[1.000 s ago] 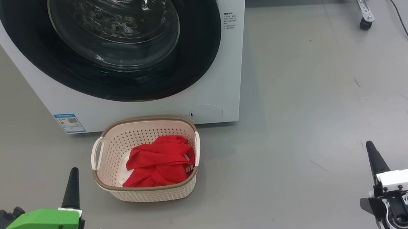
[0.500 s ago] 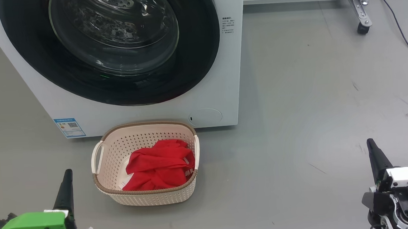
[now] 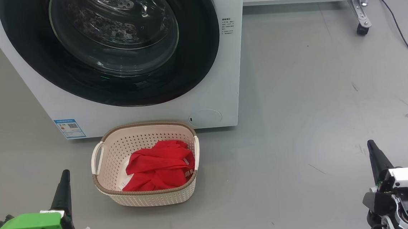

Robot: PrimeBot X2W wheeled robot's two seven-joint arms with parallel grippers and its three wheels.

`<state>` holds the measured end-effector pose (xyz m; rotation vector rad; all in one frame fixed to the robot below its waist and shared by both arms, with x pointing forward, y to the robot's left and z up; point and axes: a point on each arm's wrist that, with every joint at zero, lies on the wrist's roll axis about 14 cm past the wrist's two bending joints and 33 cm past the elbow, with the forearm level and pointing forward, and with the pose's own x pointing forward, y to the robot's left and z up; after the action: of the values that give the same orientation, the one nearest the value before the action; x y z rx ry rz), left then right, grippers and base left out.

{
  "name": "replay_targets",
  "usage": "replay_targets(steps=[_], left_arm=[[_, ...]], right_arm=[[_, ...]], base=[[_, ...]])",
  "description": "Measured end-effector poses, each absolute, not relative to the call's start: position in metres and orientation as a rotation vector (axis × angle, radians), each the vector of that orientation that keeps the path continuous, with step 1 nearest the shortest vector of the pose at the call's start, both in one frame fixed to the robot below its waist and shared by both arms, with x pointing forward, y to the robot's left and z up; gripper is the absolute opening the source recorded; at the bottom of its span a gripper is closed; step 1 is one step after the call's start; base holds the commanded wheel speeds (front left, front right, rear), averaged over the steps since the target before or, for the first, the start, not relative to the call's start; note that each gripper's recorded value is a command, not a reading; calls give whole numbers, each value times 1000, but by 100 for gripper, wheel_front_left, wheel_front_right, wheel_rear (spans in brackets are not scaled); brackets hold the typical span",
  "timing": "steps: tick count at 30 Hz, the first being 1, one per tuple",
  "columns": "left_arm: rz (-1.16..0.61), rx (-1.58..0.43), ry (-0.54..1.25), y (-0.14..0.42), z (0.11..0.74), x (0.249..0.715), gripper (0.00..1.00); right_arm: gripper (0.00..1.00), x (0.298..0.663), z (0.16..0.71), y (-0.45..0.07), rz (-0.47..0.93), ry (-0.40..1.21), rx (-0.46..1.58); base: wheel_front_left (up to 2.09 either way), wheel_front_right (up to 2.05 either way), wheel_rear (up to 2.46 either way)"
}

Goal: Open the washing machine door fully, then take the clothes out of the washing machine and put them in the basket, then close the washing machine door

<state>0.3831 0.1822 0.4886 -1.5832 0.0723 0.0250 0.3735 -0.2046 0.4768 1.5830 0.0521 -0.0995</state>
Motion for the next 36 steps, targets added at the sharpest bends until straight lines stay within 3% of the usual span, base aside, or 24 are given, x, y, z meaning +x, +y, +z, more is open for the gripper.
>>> replay_targets(steps=[36], left_arm=[[31,-1583,75,183,487,383,0]], right_arm=[[0,373,475,-205,-104,54,1584]], base=[[0,0,0]])
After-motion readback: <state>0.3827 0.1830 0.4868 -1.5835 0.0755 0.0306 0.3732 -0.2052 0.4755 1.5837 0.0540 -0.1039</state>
